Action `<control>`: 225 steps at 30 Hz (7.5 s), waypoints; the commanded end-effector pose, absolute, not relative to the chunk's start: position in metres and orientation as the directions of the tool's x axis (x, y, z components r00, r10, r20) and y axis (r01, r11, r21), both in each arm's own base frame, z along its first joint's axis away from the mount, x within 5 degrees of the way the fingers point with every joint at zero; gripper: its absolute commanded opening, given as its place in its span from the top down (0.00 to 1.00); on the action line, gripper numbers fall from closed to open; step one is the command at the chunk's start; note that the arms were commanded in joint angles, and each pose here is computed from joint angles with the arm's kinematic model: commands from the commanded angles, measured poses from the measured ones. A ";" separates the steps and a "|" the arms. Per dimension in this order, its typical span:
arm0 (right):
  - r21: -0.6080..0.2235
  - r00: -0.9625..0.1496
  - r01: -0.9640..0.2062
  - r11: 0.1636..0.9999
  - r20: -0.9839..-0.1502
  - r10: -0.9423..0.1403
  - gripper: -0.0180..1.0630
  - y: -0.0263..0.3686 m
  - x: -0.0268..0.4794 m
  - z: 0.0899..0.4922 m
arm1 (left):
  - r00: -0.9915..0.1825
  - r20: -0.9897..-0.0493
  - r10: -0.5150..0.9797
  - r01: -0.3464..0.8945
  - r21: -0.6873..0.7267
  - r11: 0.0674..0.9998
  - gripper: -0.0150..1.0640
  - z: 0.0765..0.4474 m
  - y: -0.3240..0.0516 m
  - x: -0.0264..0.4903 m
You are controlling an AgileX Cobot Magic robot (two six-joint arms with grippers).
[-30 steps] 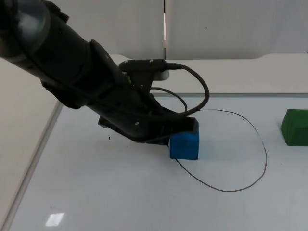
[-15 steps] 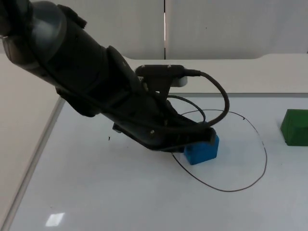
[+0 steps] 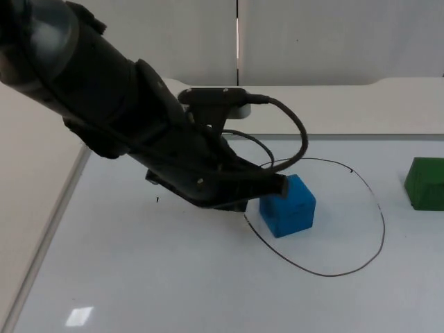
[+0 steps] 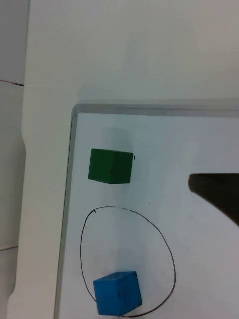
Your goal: Push the two cubes into the marked area.
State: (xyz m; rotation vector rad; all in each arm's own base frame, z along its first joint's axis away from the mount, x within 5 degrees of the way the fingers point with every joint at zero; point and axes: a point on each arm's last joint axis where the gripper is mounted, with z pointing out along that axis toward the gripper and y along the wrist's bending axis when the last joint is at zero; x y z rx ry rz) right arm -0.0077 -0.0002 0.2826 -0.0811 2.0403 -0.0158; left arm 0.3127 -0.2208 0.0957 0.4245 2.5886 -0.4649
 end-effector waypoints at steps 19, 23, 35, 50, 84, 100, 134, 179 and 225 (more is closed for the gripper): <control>-0.047 -0.455 -0.045 0.998 -0.888 -0.062 0.01 0.000 -0.007 0.280 | -0.781 -0.594 0.192 0.406 -0.249 0.879 0.99 0.176 -0.157 0.334; -0.047 -0.455 -0.045 0.998 -0.888 -0.062 0.01 0.000 -0.007 0.280 | -0.744 -0.642 0.188 0.432 -0.246 0.868 0.99 0.202 -0.155 0.328; -0.047 -0.455 -0.045 0.998 -0.888 -0.062 0.01 0.000 -0.007 0.280 | -0.615 -0.760 0.209 0.500 -0.170 0.849 0.99 0.269 -0.144 0.305; -0.047 -0.455 -0.045 0.998 -0.888 -0.062 0.01 0.000 -0.007 0.280 | -0.509 -0.823 0.250 0.545 -0.083 0.834 0.99 0.318 -0.130 0.273; -0.047 -0.455 -0.045 0.998 -0.888 -0.062 0.01 0.000 -0.007 0.280 | -0.366 -0.919 0.144 0.562 -0.095 0.822 0.99 0.348 -0.077 0.133; -0.047 -0.455 -0.045 0.998 -0.888 -0.062 0.01 0.000 -0.007 0.280 | -0.468 -0.861 0.199 0.463 -0.047 0.885 0.99 0.323 -0.042 0.077; -0.036 -0.495 -0.042 0.998 -0.867 -0.052 0.14 0.000 0.007 0.288 | -0.375 -0.919 0.124 0.396 -0.038 0.918 0.99 0.290 -0.003 -0.002; -0.004 -0.837 -0.027 1.000 -0.547 -0.025 0.98 0.005 0.252 0.275 | -0.441 -0.882 0.169 0.381 -0.013 0.925 0.99 0.275 0.001 -0.005; 0.030 -0.841 0.023 0.999 -0.539 0.035 0.98 0.007 0.345 0.121 | -0.441 -0.882 0.169 0.381 -0.013 0.925 0.99 0.275 0.001 -0.005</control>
